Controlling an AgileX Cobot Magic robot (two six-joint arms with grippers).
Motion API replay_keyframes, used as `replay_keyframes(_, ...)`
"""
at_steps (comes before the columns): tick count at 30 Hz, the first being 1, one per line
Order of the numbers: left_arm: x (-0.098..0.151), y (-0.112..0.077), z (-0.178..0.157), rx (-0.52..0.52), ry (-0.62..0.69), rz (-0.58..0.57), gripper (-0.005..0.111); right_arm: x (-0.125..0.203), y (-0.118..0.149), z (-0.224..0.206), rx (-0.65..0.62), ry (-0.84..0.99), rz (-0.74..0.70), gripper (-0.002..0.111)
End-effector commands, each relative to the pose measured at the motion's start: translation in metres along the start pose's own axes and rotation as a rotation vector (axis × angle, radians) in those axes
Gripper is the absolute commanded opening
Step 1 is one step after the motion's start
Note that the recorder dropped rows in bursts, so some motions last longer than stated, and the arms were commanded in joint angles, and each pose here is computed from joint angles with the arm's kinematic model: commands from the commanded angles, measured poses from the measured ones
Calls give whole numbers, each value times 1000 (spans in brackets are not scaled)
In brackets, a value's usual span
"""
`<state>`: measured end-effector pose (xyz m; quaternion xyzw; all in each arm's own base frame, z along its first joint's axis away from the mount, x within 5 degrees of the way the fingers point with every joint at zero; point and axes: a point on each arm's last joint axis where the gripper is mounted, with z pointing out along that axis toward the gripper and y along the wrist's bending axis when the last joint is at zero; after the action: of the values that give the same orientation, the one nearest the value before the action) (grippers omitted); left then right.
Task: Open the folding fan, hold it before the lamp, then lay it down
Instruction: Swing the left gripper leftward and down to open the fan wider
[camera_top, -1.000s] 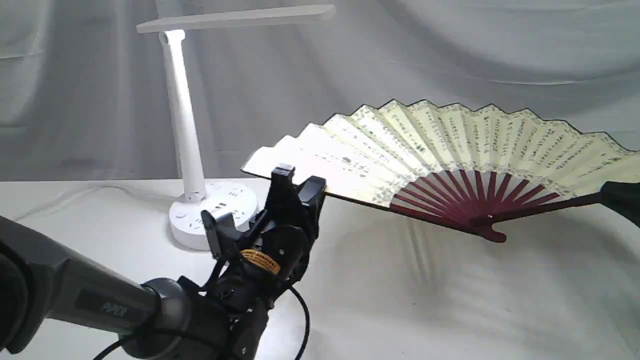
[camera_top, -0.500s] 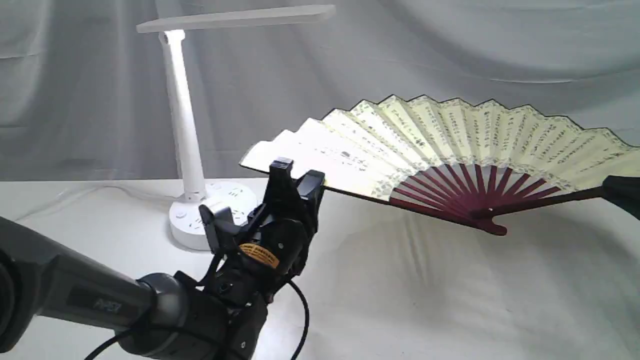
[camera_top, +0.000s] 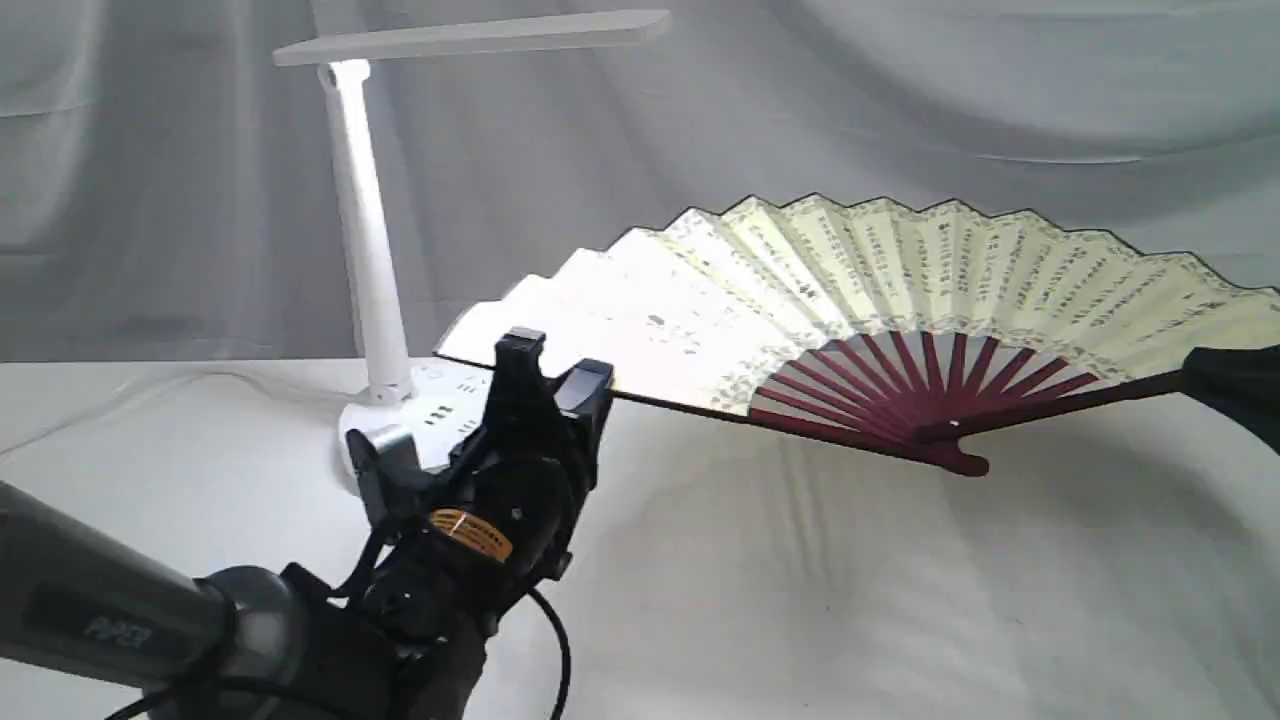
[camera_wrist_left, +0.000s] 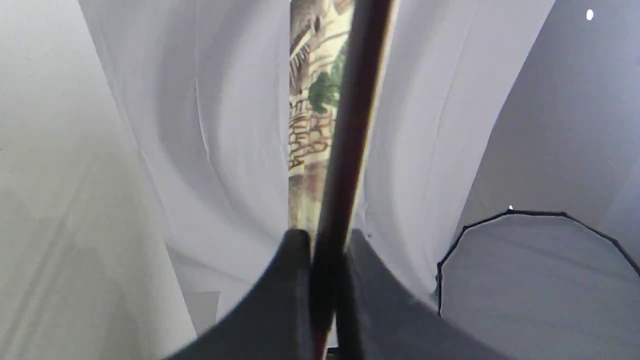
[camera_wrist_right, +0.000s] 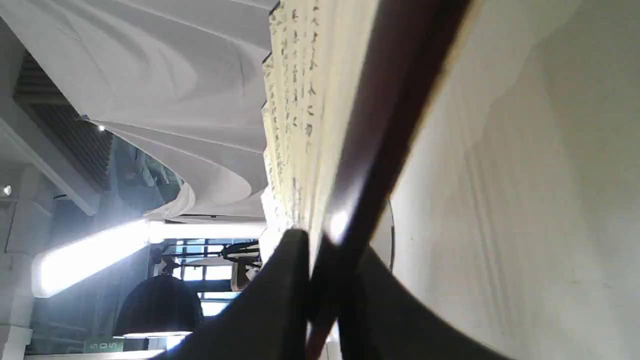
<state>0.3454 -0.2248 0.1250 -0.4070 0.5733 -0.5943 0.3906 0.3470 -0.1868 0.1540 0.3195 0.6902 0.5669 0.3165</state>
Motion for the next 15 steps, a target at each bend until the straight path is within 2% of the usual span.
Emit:
replay_keyframes(1, -26, -21, -8, 106, -180, -107, 0, 4, -6, 2, 75, -27, -52, 0)
replay_keyframes(15, -48, -38, -58, 58, -308, -141, 0, 31, 31, 38, 22, 53, -127, 0)
